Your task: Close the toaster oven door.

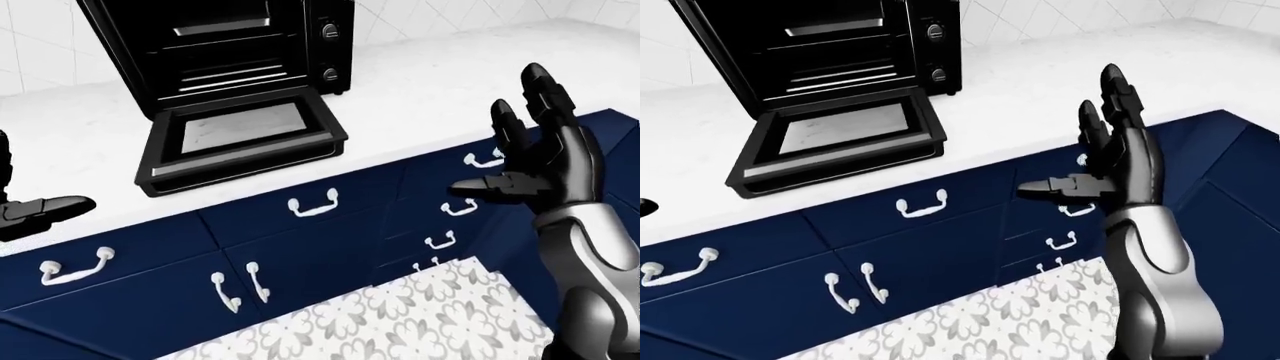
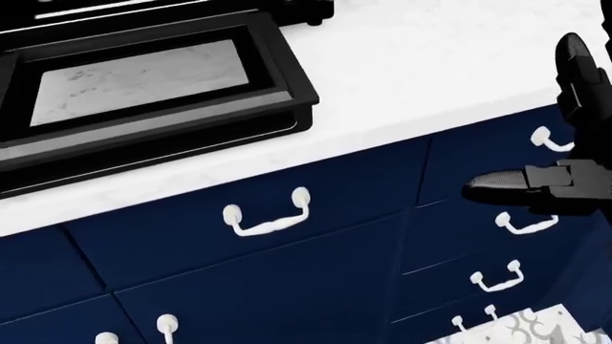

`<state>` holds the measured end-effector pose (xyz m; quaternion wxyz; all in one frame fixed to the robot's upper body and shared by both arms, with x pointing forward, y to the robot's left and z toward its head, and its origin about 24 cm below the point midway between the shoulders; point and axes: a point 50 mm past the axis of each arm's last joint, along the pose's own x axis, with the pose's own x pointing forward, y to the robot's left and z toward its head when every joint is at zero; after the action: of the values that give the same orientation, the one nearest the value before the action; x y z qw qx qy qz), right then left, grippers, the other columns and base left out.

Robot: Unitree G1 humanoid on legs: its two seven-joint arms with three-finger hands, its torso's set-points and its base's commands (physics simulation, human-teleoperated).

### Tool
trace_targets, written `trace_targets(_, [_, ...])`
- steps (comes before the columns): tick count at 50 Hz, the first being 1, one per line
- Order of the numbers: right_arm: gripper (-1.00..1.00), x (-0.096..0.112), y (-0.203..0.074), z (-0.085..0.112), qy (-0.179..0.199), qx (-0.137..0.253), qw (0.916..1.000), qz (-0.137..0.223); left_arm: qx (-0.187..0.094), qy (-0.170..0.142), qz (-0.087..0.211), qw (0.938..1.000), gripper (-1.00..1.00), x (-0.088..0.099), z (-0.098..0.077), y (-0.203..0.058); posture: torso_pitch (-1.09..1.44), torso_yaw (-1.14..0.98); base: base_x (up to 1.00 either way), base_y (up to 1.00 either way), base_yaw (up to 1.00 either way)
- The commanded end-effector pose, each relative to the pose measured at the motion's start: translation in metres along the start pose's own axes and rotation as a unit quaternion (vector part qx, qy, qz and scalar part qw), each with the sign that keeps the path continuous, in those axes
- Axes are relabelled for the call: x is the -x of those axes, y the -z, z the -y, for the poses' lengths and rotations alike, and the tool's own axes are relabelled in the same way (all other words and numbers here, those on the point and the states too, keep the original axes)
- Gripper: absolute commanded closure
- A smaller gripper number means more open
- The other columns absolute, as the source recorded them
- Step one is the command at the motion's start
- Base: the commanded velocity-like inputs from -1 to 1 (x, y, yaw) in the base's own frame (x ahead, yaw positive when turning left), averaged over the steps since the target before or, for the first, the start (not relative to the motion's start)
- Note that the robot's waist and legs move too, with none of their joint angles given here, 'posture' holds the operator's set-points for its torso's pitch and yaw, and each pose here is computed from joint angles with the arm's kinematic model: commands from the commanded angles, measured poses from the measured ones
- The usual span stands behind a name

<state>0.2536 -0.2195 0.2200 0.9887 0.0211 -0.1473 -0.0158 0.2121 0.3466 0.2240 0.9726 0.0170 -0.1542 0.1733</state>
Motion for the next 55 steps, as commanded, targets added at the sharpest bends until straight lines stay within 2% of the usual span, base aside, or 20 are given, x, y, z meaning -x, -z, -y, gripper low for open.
trace_targets(1, [-1.00,0.0000,-0.0109,-0.0037,-0.010,0.003,0.9994,0.032,-0.011,-0.002,0.033,0.9994,-1.00,-0.0004,-0.0013,-0.0135,0.00,0.00,0.00,0.09,0.00])
trace_targets(48, [-1.00,0.0016,-0.0113,-0.0045,-0.016,0.007,0.9992,0.036,-0.011,-0.002,0.036,0.9993,-1.00,-0.0001,-0.0020,-0.0163,0.00,0.00,0.02,0.03,0.00])
trace_targets(50, [-1.00,0.0008,-0.0109,-0.0039,-0.013,0.010,0.9992,0.037,-0.012,-0.002,0.036,0.9993,-1.00,-0.0001,-0.0018,-0.0163,0.00,0.00,0.11,0.00,0.00])
trace_targets(51, [-1.00,-0.0017,-0.0075,-0.0020,0.001,0.020,0.9992,0.035,-0.012,-0.002,0.037,0.9992,-1.00,-0.0001,-0.0018,-0.0165,0.00,0.00,0.00,0.00,0.00])
trace_targets(52, [-1.00,-0.0025,-0.0066,-0.0013,0.004,0.017,0.9993,0.032,-0.012,-0.002,0.037,0.9992,-1.00,-0.0001,-0.0018,-0.0166,0.00,0.00,0.00,0.00,0.00])
trace_targets(53, [-1.00,-0.0030,-0.0064,-0.0012,0.008,-0.014,0.9996,0.024,-0.012,-0.002,0.037,0.9992,-1.00,0.0001,-0.0018,-0.0173,0.00,0.00,0.00,0.00,0.00])
trace_targets(54, [-1.00,-0.0034,-0.0081,-0.0004,0.013,-0.018,0.9994,0.027,-0.012,-0.002,0.037,0.9992,-1.00,0.0001,-0.0019,-0.0176,0.00,0.00,0.00,0.00,0.00])
trace_targets(55, [-1.00,-0.0066,-0.0078,0.0030,0.040,-0.010,0.9989,0.024,-0.013,-0.002,0.038,0.9992,-1.00,0.0000,-0.0019,-0.0177,0.00,0.00,0.00,0.00,0.00])
